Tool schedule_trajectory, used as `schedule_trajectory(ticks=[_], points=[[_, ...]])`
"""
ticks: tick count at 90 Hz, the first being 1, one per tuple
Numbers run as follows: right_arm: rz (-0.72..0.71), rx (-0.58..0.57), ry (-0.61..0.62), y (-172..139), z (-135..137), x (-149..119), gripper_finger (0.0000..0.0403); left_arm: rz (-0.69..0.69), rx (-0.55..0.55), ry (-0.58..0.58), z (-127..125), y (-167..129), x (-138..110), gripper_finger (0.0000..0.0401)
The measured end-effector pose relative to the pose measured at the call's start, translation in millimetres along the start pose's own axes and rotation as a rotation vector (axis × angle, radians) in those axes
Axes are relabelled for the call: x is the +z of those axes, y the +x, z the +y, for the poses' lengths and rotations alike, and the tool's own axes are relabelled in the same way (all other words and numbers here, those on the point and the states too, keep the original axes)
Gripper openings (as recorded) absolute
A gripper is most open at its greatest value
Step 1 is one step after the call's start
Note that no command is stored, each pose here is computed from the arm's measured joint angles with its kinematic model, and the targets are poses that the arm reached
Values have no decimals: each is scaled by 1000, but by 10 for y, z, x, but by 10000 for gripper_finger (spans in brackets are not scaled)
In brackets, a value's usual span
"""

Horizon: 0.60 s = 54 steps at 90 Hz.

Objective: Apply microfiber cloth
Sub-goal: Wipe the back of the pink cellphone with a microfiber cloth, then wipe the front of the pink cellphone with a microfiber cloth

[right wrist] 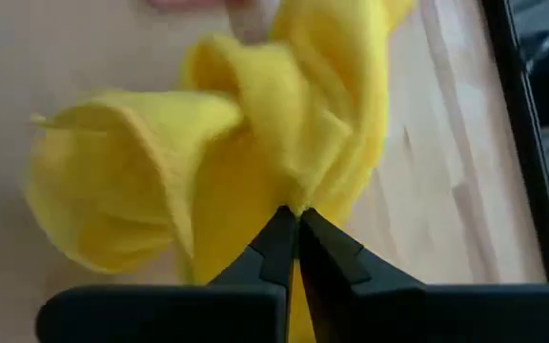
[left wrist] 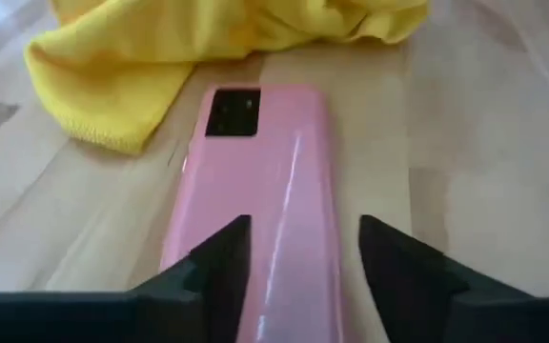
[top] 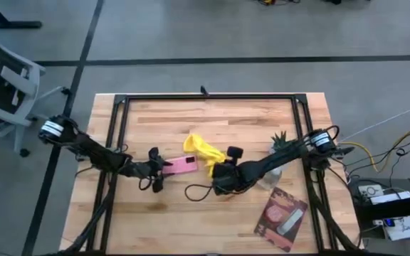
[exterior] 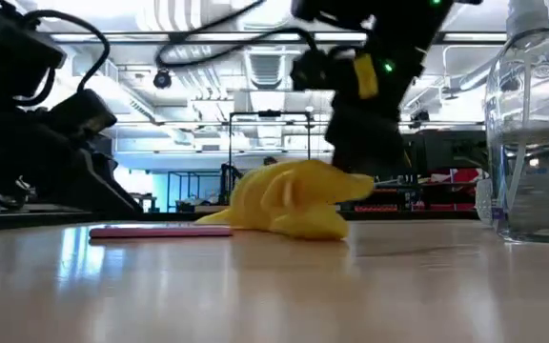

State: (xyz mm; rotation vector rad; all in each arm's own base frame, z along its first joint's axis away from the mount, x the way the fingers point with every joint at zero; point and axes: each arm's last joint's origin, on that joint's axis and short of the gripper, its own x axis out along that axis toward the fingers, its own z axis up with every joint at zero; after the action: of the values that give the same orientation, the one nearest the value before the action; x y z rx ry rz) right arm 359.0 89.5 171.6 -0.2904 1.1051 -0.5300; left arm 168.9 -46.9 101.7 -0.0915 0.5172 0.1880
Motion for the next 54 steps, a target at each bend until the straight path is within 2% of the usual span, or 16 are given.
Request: schedule_trajectory(ticks=[14, 23, 42, 54], points=[[-10, -11, -14, -3, -13, 23, 4, -48, 1, 22, 4, -43, 72, 106], [-33, -3, -47, -83, -45, 111, 23, -89, 58, -3, 54, -62, 134, 87], [-103, 38, -108, -270, -118, 332, 110, -39, 194, -101, 316, -19, 149, 75], [-201, 62, -138, -369, -124, 501, 166, 13, 201, -146, 467, 35, 134, 83]])
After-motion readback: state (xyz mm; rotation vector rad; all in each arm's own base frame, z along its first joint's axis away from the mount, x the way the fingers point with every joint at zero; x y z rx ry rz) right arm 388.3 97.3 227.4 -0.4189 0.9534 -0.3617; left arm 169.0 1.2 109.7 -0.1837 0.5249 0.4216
